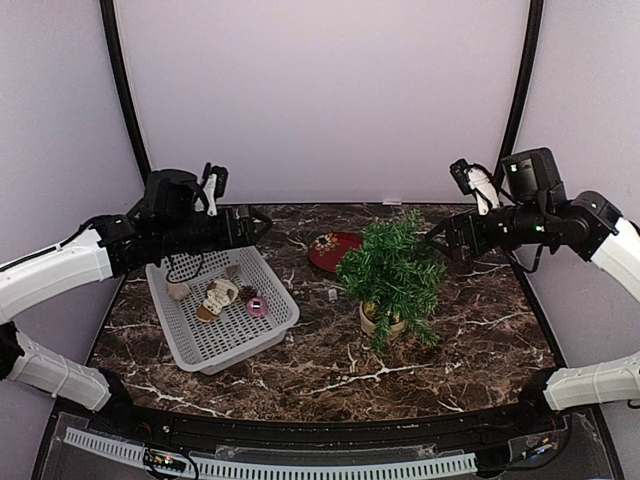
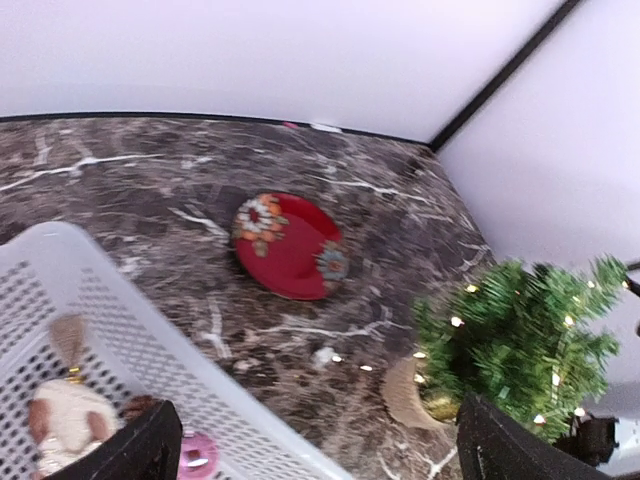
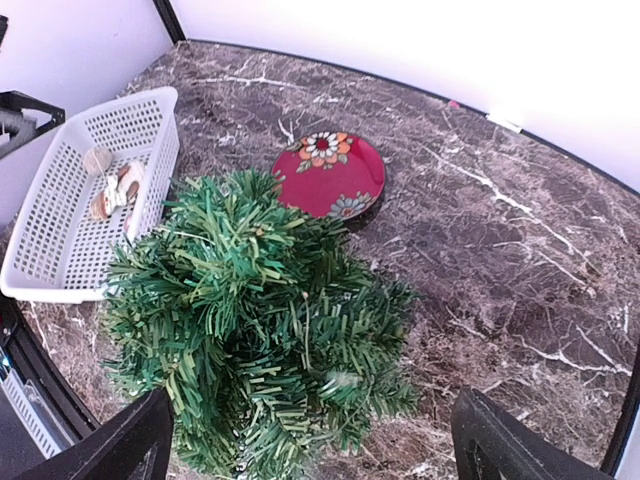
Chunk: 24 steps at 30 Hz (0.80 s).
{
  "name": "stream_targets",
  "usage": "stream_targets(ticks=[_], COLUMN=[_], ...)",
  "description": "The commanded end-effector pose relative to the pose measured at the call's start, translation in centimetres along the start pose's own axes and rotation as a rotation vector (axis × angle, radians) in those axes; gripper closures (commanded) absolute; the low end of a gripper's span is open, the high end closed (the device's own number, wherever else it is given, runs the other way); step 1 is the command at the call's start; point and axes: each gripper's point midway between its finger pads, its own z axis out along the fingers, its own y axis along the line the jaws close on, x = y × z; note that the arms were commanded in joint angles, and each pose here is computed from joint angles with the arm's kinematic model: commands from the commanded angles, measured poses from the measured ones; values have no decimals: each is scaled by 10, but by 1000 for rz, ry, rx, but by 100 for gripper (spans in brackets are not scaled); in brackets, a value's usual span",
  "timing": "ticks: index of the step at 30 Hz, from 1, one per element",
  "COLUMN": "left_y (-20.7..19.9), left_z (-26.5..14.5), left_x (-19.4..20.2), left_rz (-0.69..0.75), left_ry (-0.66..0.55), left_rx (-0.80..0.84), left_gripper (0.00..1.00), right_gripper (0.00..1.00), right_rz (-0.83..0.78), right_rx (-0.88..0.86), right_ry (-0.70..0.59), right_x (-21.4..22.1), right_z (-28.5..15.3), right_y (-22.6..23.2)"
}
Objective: Decorate the small christmas tree
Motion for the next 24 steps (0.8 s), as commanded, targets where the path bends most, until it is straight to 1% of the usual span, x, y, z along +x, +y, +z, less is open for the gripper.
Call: stream_targets(ticks=[1, 5, 9, 12, 17, 19, 20, 23, 24], left_y=[89, 134, 162, 173, 178, 168, 157, 146, 139], left_z=[-23, -29, -17, 1, 29, 40, 46, 52, 53], left_x=[18, 25, 44, 58, 75, 75, 73, 73, 74], left_rz=[-135, -197, -221, -191, -158, -134, -118, -88, -78], left_ry=[88, 117, 213, 306, 412, 425, 423, 426, 432], left_rx=[-200, -312, -394, -425, -394, -310, -239, -158, -116], left_gripper=[1, 1, 1, 1, 1, 1, 1, 2, 4], right_gripper=[1, 2, 2, 1, 1, 2, 2, 2, 2], right_rz=[24, 41, 50, 49, 41, 39, 38, 33, 33], right_rx=[33, 37, -5, -55, -155, -177, -188, -215, -217], right_ry=[-96, -150, -177, -191, -234, -232, -230, -234, -233], right_x=[-23, -38, -48, -56, -72, -76, -77, -82, -83], right_z=[-16, -26, -27, -29, -36, -35, -33, -32, -30], right_y=[-6, -11, -9, -6, 3, 3, 3, 5, 4])
